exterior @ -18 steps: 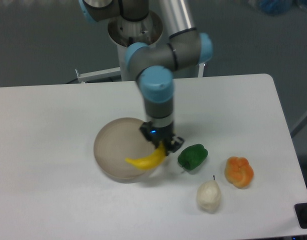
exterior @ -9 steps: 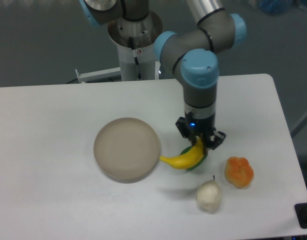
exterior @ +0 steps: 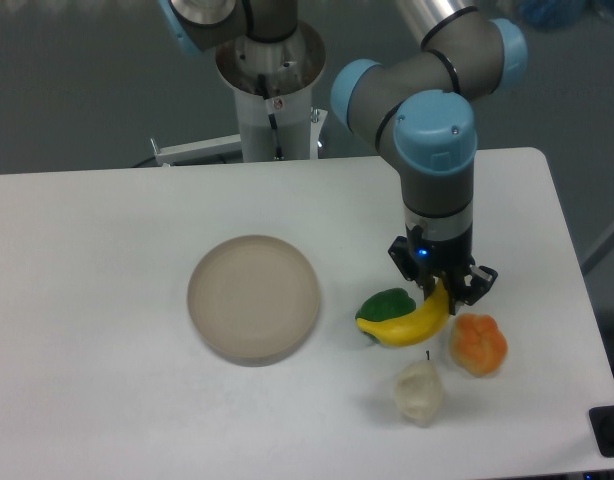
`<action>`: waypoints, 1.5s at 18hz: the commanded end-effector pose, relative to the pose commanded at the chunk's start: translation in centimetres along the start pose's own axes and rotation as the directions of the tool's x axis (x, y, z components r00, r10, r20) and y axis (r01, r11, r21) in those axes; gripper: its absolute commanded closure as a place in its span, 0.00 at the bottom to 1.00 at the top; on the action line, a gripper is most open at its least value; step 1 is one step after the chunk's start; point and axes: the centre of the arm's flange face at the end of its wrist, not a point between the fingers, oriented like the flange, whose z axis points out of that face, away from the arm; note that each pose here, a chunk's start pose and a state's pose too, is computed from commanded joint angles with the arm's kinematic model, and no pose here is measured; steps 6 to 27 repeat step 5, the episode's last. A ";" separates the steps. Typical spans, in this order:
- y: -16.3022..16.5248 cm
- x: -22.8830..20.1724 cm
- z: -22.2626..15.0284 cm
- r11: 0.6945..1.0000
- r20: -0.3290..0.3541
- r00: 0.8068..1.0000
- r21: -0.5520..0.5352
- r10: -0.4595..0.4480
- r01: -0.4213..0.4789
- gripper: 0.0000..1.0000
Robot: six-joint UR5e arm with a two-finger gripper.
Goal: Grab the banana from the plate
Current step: 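Carry the banana off the plate toward the green pepper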
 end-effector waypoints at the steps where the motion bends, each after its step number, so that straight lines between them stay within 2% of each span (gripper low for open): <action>1: 0.0 -0.1 -0.2 1.000 0.003 1.000 0.001 0.001 -0.001 0.66; 27: 0.0 -0.4 -0.1 1.000 0.008 1.000 0.001 -0.001 0.001 0.66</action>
